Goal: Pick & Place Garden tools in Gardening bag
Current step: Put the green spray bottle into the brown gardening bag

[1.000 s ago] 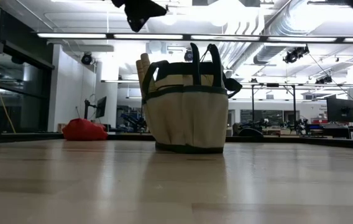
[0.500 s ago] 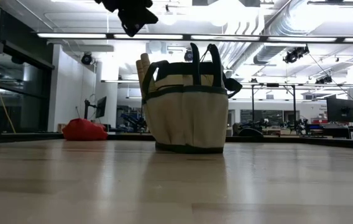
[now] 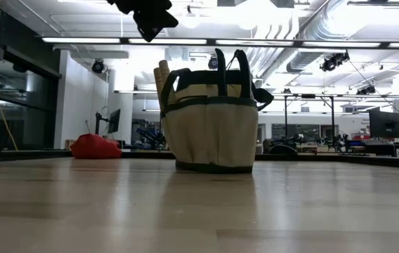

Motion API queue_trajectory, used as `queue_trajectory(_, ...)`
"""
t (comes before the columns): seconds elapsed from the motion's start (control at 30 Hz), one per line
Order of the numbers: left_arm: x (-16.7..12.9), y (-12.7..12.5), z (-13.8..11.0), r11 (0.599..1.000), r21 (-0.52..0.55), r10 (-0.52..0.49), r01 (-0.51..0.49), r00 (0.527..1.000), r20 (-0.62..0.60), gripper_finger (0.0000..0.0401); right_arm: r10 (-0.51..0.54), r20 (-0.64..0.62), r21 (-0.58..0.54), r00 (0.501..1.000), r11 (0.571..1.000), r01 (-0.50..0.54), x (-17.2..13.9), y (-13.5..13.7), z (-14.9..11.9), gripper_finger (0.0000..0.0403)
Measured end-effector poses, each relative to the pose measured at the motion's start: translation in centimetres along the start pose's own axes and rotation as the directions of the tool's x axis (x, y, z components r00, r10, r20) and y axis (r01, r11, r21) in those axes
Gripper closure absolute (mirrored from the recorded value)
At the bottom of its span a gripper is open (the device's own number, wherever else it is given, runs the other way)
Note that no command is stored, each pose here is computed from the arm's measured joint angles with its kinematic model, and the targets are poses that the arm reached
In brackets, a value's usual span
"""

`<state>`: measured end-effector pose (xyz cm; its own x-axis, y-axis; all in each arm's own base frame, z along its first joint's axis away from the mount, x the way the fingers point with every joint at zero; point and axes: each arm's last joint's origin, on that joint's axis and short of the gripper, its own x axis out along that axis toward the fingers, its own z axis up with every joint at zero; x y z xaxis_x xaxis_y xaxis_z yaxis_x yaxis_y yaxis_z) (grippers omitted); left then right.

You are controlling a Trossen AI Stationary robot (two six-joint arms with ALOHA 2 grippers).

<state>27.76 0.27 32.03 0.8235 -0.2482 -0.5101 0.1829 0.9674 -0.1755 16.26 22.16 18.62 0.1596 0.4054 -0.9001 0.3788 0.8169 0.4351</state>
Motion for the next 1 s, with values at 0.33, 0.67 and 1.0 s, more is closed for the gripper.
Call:
queue_trajectory(0.33,0.0,0.0,0.0,1.0,0.005,0.0,0.0,1.0,-0.001,0.0234,-0.081,0.15,-0.053,0.985,0.995,0.09,1.6,-0.3,0.7,0.015)
queue_trajectory(0.67,0.0,0.0,0.0,1.0,0.004,0.005,-0.005,1.0,-0.001,0.0234,-0.11,0.162,-0.189,0.981,0.972,0.141,3.3,-0.3,0.9,0.015)
queue_trajectory(1.0,0.0,0.0,0.0,1.0,0.001,0.006,-0.006,1.0,-0.001,0.0234,-0.151,0.178,-0.249,0.972,0.949,0.193,4.3,-0.6,1.1,0.015)
